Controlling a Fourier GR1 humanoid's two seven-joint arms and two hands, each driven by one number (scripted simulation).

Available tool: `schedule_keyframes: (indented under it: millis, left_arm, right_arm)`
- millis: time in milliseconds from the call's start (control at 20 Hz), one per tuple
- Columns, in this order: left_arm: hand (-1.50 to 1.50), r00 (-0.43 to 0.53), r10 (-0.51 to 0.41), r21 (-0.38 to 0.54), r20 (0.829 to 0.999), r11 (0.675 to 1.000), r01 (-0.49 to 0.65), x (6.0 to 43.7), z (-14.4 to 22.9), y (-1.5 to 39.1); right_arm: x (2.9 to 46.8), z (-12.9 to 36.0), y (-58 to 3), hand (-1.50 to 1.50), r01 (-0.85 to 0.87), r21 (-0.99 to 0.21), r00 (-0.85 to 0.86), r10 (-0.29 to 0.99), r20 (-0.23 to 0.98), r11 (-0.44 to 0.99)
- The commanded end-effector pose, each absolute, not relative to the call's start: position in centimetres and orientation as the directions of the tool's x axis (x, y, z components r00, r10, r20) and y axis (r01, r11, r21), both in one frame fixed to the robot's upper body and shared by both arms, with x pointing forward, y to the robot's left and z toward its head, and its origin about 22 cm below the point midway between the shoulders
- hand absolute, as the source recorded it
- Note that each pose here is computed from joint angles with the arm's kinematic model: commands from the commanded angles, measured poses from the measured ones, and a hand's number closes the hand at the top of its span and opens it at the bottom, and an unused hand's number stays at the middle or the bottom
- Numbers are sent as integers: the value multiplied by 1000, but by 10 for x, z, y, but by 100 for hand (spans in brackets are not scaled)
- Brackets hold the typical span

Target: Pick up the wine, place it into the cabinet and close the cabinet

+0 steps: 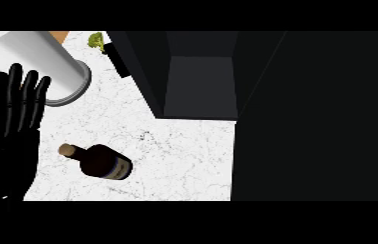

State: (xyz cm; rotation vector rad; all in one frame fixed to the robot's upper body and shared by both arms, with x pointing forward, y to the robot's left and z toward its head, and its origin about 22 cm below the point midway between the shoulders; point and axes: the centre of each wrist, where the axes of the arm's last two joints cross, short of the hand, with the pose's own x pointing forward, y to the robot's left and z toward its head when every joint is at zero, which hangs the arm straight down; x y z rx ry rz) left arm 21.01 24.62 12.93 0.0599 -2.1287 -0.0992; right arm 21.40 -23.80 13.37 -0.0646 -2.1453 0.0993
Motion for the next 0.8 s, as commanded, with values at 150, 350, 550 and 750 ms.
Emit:
schedule_keyframes:
  millis: [150,350,550,750]
  left_arm:
    - [-150,-556,12,145,831,960,238,201,144,253]
    - [-150,-324,179,-23,929,902,432,188,126,249]
    - [-150,-303,211,-48,929,883,467,164,151,255]
    - [-150,-282,189,-30,941,874,485,141,188,264]
  right_arm:
    - [201,134,-239,-150,46,-67,-503,81,860,997]
    - [174,124,-211,-150,-188,23,-388,-95,917,982]
    - [134,153,-221,-150,-227,13,-360,-96,928,974]
    - [118,164,-213,-150,-181,32,-360,-96,928,983]
